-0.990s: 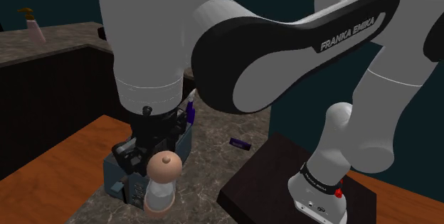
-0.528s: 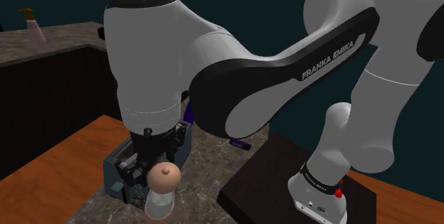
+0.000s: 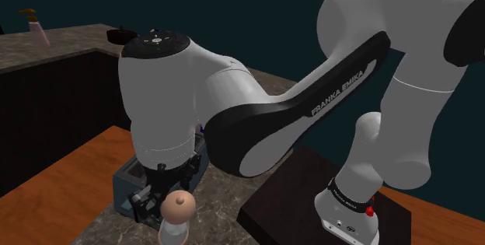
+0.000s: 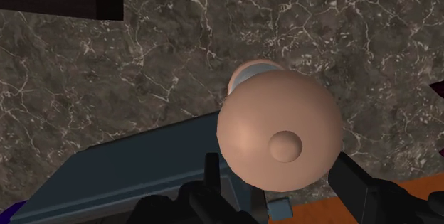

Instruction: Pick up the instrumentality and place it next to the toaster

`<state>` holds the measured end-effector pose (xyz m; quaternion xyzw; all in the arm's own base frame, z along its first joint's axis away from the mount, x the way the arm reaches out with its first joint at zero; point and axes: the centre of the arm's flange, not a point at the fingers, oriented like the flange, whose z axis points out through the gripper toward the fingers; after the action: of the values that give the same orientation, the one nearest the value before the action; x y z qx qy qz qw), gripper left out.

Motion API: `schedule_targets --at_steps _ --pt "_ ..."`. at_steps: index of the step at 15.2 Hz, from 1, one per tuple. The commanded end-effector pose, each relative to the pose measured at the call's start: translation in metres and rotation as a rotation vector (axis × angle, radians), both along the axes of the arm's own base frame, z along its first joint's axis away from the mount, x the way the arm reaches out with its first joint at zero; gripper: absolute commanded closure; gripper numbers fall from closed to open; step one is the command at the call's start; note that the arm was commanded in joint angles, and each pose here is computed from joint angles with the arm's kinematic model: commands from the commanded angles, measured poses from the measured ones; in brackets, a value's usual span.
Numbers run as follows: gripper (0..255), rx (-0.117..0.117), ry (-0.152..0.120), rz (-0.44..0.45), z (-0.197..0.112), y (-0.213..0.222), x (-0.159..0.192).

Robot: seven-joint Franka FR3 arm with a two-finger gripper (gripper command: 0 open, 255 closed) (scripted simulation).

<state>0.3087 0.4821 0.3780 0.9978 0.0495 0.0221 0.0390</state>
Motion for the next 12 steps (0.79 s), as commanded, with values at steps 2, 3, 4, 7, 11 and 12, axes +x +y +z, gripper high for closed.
schedule_targets --at_steps 2,3,4,7,11,12 --pt "255 0.001 0.0 0.0 -0.015 -0.001 0.0" --pt "255 0.001 0.0 0.0 -0.02 -0.001 0.0" --pt "255 0.001 0.0 0.0 -0.026 -0.001 0.0" --pt "255 0.001 0.0 0.0 -0.041 -0.001 0.0" --pt "255 0.001 0.0 0.0 -0.063 -0.001 0.0" --pt "255 0.001 0.0 0.0 -0.068 -0.001 0.0"
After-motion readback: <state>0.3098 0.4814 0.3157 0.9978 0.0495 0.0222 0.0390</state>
